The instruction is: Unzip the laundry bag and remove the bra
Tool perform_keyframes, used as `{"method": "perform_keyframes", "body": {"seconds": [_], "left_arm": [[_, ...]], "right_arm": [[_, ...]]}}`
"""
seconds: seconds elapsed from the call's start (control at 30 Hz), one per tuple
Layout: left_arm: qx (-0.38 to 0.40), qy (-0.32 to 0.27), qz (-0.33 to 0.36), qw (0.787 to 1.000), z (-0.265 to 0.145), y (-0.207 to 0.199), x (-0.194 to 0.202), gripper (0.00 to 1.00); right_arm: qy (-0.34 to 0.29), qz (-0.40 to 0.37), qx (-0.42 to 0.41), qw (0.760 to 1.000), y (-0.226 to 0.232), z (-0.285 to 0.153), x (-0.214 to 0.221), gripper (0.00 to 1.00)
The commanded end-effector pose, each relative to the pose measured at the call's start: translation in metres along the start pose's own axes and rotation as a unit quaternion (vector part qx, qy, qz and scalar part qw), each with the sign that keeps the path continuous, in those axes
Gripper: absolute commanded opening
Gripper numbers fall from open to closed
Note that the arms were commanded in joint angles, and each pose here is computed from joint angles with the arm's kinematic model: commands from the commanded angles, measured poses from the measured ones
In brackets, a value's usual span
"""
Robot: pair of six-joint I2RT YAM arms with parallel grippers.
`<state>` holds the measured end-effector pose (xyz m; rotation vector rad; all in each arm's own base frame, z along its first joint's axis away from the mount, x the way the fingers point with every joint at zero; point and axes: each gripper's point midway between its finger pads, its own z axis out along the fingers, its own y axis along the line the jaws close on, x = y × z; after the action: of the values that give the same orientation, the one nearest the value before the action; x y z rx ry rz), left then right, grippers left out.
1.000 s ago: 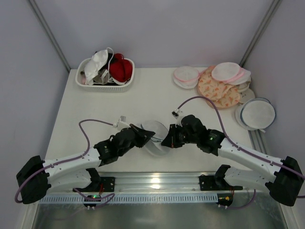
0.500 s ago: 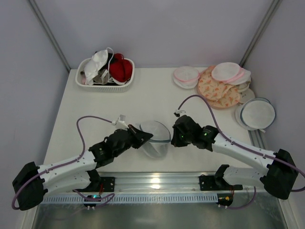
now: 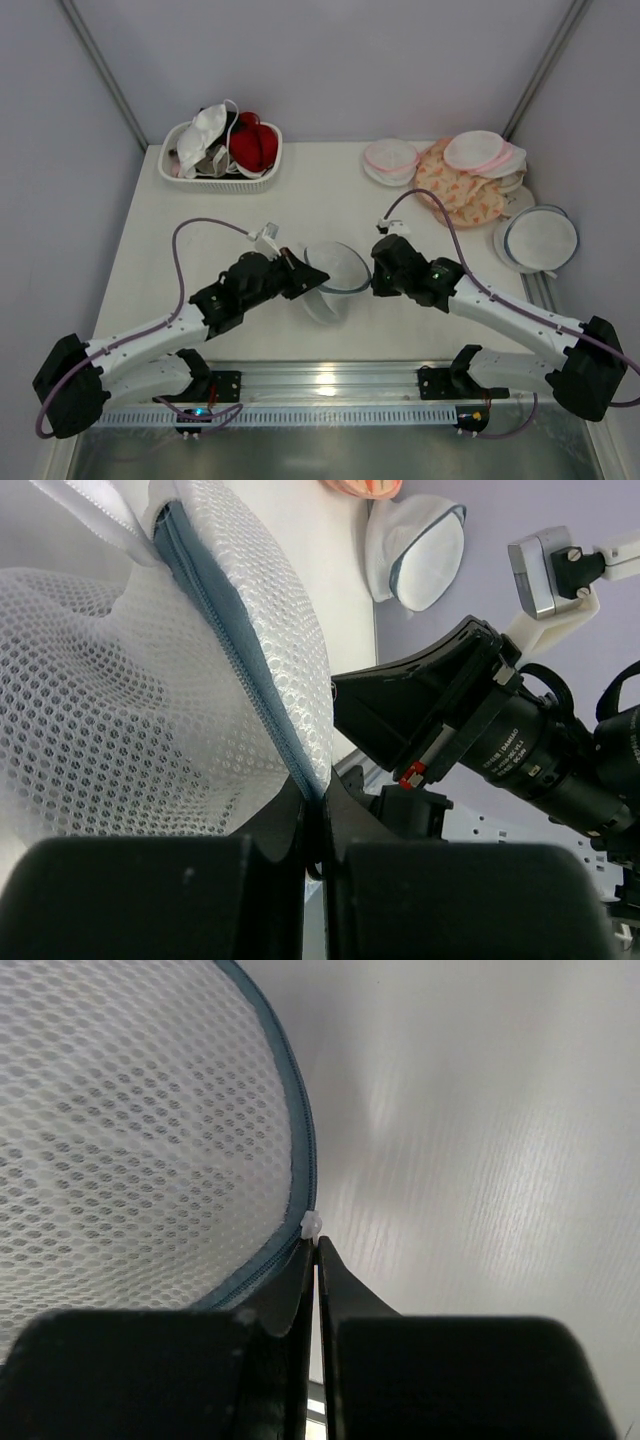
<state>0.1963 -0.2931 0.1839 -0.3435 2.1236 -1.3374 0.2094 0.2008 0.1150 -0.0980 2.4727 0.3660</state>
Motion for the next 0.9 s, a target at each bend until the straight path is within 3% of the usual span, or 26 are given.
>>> {"method": "perform_keyframes", "body": {"seconds": [0.0,0.17,0.23,0.3,0.33,0.37,0.4,0.43,0.47,0.6,0.7,0.87], "left_arm": [[0.079,0.005,0.054,0.995,0.011,-0.057,-0.012,0.02],[0.009,-0.050,0.100,0.994,0.047,-0.048,-0.042,0.15],[-0.009,-0.061,0.119,0.991,0.061,-0.043,-0.054,0.16],[-0.017,-0.053,0.119,0.991,0.071,-0.037,-0.059,0.25],[-0.025,-0.060,0.114,0.991,0.077,-0.032,-0.071,0.35],[-0.039,-0.053,0.106,0.992,0.084,-0.020,-0.069,0.61],[-0.049,-0.056,0.103,0.992,0.086,-0.013,-0.072,0.73],[-0.058,-0.060,0.100,0.992,0.086,-0.008,-0.073,0.94],[-0.067,-0.061,0.094,0.991,0.081,0.000,-0.071,0.99],[-0.116,-0.080,0.063,0.988,0.056,0.025,-0.070,0.99],[-0.131,-0.052,0.019,0.990,0.038,0.035,-0.053,0.99],[-0.110,-0.030,-0.030,0.993,0.022,0.027,-0.029,0.99]], "right_arm": [[-0.039,-0.009,0.013,0.999,-0.013,-0.013,-0.016,0.04],[-0.048,-0.002,-0.012,0.999,-0.009,-0.028,-0.017,0.04],[-0.048,0.001,-0.017,0.999,-0.009,-0.030,-0.016,0.04],[-0.052,0.004,-0.024,0.998,-0.008,-0.033,-0.016,0.04],[-0.052,0.006,-0.026,0.998,-0.007,-0.033,-0.016,0.04],[-0.053,0.008,-0.030,0.998,-0.006,-0.033,-0.016,0.04],[-0.051,0.008,-0.033,0.998,-0.006,-0.034,-0.014,0.04],[-0.050,0.009,-0.035,0.998,-0.005,-0.034,-0.014,0.04],[-0.048,0.009,-0.038,0.998,-0.004,-0.032,-0.013,0.04],[-0.031,0.011,-0.063,0.997,0.006,-0.026,-0.005,0.04],[-0.025,0.014,-0.106,0.994,0.023,-0.021,-0.002,0.04],[0.007,0.017,-0.258,0.966,0.078,-0.027,0.007,0.04]]}}
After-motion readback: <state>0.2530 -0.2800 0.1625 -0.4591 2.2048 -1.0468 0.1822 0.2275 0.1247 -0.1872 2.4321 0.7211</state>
